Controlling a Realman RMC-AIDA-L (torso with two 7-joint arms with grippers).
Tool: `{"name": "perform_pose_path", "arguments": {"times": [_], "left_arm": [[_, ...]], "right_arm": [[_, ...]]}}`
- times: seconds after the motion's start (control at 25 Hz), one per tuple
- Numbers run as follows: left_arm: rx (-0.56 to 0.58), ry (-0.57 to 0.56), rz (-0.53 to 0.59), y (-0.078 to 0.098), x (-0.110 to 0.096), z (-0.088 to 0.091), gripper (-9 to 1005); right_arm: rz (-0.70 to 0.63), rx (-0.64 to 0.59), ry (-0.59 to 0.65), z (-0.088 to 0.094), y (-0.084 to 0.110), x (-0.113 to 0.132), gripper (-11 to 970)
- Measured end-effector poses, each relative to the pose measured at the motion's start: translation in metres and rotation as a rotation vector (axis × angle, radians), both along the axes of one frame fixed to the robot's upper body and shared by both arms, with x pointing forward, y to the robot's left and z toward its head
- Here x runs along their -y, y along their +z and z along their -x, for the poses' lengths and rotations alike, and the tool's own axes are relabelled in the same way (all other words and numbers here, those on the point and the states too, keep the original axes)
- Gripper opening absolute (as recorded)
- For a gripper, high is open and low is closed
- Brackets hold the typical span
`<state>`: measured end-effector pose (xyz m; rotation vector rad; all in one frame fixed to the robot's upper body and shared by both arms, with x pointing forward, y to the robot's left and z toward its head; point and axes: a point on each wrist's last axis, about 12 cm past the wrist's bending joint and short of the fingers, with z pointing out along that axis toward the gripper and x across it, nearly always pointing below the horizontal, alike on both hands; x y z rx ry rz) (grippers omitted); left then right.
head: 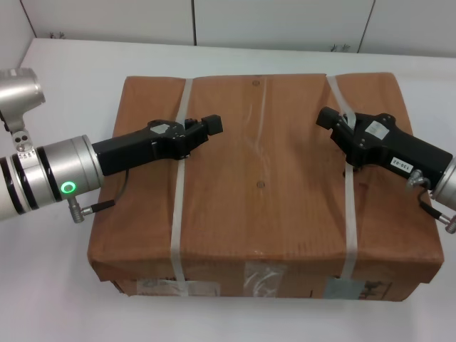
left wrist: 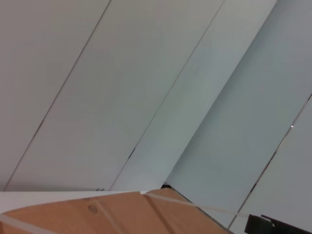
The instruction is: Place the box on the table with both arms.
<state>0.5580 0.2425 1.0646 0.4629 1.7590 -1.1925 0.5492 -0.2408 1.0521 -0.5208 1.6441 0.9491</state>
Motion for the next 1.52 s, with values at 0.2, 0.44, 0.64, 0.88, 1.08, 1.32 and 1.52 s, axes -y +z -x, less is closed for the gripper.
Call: {"name": "perform_pose_path", "arguments": {"times": [0.2,0.44,0.64,0.88,1.08,1.32,1.52], "left_arm": [[0.001,0.0,0.0,0.0,0.0,0.0,45],[0.001,0.0,-0.001,0.0,0.0,0.0,46],[0.002,0.003,-0.007,0.0,-0.001,-0.001,46],[-0.023,0.048,-0.072,-0.008,-0.005,-0.004,45],[-0.07,0.107,-0.169,-0.023,0.002,-0.009,45],[-0.11,0.164,-0.262,-0.036,0.005,-0.014,47],[-0.131,0.208,-0.32,-0.043,0.003,-0.016,49]], "right_arm": [[-0.002,0.002,0.003,0.0,0.001,-0.001,1],[-0.003,0.003,0.005,-0.001,0.001,-0.001,1],[0.014,0.007,-0.003,-0.002,0.0,-0.001,1],[0.09,-0.006,-0.026,-0.007,-0.011,-0.013,1],[0.182,-0.031,-0.06,-0.012,-0.022,-0.02,1],[0.277,-0.083,-0.076,-0.022,-0.03,-0.029,2],[0.354,-0.146,-0.088,-0.029,-0.036,-0.04,2]]}}
